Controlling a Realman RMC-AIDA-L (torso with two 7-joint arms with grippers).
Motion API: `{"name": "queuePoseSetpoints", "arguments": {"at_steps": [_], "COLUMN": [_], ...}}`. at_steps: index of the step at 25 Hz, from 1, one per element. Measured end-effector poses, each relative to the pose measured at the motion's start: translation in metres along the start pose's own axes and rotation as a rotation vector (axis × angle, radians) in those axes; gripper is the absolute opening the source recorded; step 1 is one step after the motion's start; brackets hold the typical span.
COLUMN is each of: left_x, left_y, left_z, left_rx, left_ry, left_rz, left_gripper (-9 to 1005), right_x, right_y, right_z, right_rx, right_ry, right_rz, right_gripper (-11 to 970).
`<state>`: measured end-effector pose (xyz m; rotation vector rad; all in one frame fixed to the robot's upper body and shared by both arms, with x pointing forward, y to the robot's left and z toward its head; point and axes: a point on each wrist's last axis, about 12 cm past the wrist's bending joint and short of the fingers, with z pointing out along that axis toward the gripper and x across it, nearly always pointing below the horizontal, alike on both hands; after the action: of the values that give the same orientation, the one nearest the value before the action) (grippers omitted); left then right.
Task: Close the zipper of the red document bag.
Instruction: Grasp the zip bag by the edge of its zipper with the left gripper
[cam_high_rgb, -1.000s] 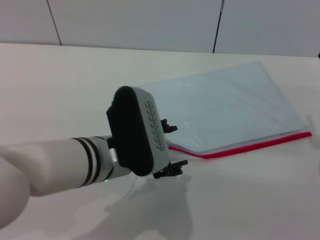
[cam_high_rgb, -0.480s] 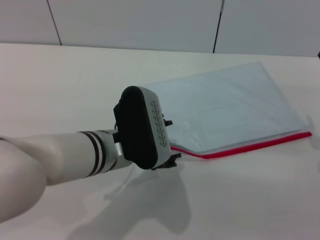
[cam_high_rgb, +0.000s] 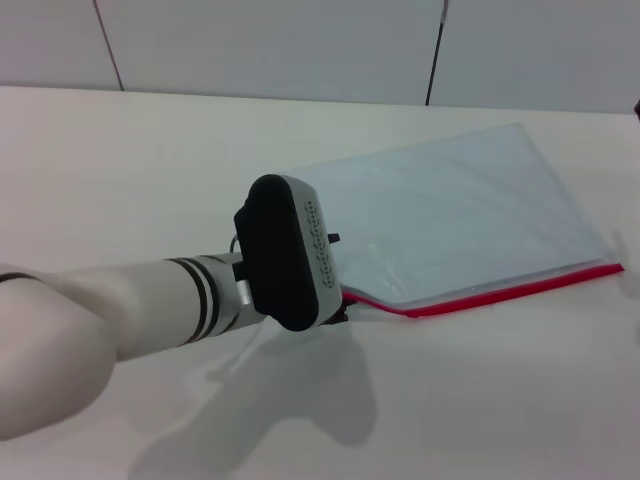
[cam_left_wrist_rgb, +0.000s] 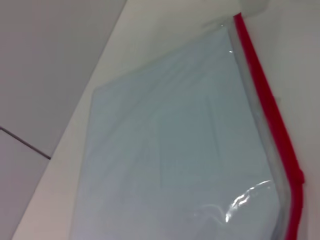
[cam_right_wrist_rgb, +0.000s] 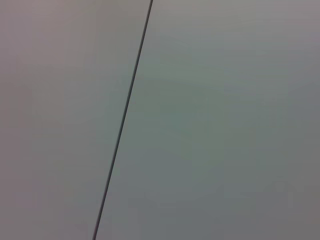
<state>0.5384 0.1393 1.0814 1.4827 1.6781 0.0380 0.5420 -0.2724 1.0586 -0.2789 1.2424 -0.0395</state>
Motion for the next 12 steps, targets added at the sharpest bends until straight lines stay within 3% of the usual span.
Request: {"name": "queuePoseSetpoints", "arguments": {"at_steps": [12], "left_x": [0.002], "left_y": [-0.002], "left_z": [0.017], "left_rx": [0.006], "left_ry": [0.015], "left_rz": [0.034], "left_gripper": [792], "right_x": [0.000], "right_y": [0.000], "right_z": [0.000], "right_rx": [0.000], "right_ry": [0.000], "right_rz": [0.000], "right_gripper": [682]}}
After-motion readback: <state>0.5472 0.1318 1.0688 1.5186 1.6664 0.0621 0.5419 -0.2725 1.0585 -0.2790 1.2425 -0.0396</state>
